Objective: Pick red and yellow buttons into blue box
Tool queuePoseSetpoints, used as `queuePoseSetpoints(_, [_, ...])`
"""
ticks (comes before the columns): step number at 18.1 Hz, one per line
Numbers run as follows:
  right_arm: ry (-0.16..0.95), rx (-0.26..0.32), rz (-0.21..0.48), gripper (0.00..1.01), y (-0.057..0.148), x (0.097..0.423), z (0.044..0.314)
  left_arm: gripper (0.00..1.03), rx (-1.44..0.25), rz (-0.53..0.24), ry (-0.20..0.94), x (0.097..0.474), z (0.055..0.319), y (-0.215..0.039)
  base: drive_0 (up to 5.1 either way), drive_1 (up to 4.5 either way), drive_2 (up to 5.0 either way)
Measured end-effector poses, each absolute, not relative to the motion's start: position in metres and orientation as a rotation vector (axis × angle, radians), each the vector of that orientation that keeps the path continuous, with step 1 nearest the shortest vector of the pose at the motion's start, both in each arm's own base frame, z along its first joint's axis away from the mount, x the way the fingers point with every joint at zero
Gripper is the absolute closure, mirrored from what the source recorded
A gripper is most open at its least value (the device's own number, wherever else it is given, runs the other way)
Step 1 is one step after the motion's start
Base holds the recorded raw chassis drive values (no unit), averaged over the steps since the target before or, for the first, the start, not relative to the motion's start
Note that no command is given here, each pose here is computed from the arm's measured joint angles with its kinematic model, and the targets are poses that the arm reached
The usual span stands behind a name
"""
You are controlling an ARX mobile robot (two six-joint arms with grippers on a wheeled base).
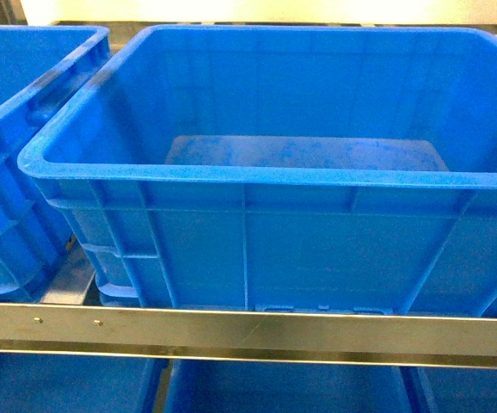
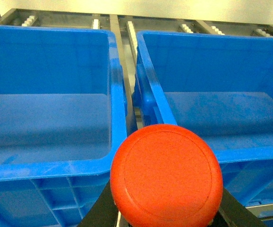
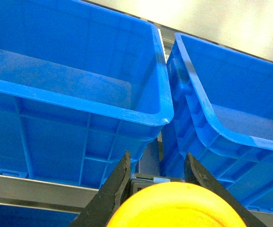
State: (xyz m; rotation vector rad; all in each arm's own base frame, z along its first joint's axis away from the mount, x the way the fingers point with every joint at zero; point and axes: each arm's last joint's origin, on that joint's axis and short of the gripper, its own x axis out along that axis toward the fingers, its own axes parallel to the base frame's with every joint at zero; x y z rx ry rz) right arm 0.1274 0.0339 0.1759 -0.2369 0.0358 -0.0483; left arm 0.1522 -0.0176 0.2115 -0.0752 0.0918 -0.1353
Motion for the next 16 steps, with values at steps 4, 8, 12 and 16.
queuePoseSetpoints(4, [0.036,-0.237,-0.048,0.72,0.0339,0.1274,0.1758,0.78,-0.075,-0.135,0.091,0.1520,0.2117,-0.0175,0.0,1.99,-2.0])
queuePoseSetpoints(8, [0.029,-0.234,-0.049,0.72,0.0337,0.1271,0.1767,0.78,-0.076,-0.136,0.082,0.1516,0.2127,-0.0175,0.0,2.99,-3.0])
queuePoseSetpoints(12, [0.037,-0.237,-0.047,0.72,0.0339,0.1274,0.1757,0.78,-0.075,-0.135,0.102,0.1526,0.2104,-0.0176,0.0,0.00,0.0])
queuePoseSetpoints(16, [0.036,-0.237,-0.048,0.72,0.0339,0.1274,0.1759,0.78,-0.075,-0.135,0.090,0.1521,0.2118,-0.0176,0.0,0.00,0.0])
